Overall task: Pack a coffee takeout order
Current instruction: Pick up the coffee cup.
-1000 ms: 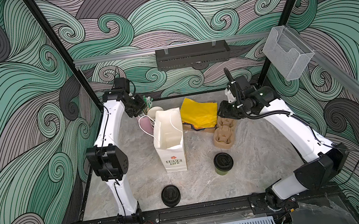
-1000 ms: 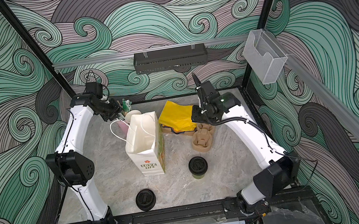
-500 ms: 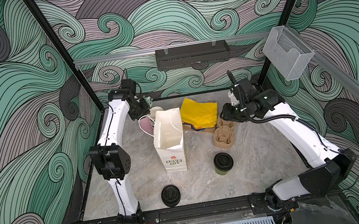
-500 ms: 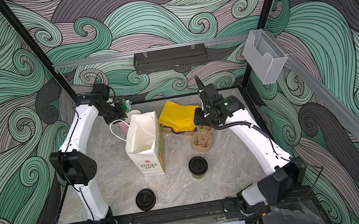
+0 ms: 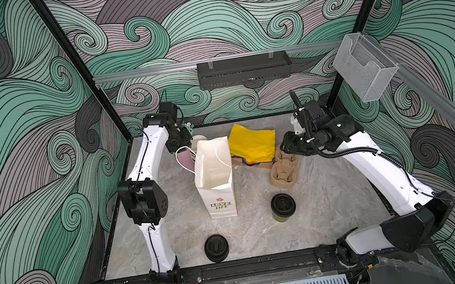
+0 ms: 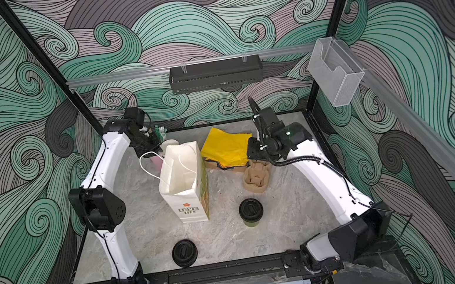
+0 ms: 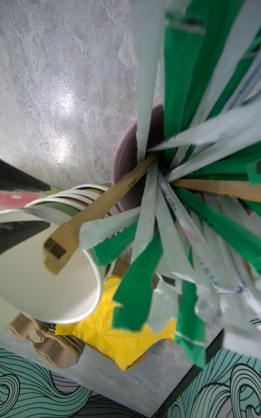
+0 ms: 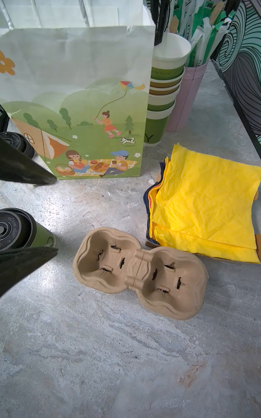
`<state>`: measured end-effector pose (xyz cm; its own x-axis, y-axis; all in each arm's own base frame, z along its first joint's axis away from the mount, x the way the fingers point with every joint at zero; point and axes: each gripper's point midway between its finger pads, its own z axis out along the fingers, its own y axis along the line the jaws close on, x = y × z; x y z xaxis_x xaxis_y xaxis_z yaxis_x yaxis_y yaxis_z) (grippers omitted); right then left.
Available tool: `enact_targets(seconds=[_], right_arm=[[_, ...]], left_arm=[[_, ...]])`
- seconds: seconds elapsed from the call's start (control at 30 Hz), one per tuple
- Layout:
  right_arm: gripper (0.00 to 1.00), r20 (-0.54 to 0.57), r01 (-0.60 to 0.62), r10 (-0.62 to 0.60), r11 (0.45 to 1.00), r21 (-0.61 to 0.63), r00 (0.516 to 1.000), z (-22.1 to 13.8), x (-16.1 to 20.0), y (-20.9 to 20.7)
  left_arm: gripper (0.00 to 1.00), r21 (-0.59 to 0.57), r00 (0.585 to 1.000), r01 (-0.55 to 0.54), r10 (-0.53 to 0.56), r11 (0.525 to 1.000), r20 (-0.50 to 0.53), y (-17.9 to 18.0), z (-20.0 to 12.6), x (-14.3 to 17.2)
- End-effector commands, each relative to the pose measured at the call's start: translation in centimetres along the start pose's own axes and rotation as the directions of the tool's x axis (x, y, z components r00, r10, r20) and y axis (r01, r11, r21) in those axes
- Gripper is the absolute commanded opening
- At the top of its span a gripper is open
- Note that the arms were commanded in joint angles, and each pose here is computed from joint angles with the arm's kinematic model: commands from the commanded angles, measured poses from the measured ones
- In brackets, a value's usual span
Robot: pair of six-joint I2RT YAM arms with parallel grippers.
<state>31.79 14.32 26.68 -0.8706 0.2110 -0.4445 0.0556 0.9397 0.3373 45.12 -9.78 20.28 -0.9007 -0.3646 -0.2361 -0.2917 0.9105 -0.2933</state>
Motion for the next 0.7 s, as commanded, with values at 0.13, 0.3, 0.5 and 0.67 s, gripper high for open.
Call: enact_targets(seconds=[0.13, 0.3, 0.5, 0.67], right_arm=[[0.47, 0.02, -0.016, 0.016, 1.0, 0.016, 1.0, -0.7, 0.1, -0.7], [0.47, 0.014, -0.014, 0.013, 1.0, 0.02, 1.0, -0.6, 0.3, -0.8], [0.47, 0.011, -0.016, 0.016, 1.0, 0.023, 1.0, -0.4, 0.4, -1.0], [0.47, 0.013, -0.018, 0.018, 1.0, 0.024, 1.0, -0.5, 0.5, -1.1]], left_arm=[[0.18, -0.02, 0.999, -0.046, 0.046, 0.999, 0.02, -0.7, -0.4, -0.3], [0.12, -0.01, 0.999, -0.048, 0.048, 0.999, 0.018, -1.0, -0.5, -0.4], [0.07, -0.001, 0.999, -0.049, 0.049, 0.999, 0.022, -1.2, -1.0, -0.4], [0.01, 0.007, 0.998, -0.047, 0.047, 0.999, 0.029, -1.3, -1.5, -0.4]])
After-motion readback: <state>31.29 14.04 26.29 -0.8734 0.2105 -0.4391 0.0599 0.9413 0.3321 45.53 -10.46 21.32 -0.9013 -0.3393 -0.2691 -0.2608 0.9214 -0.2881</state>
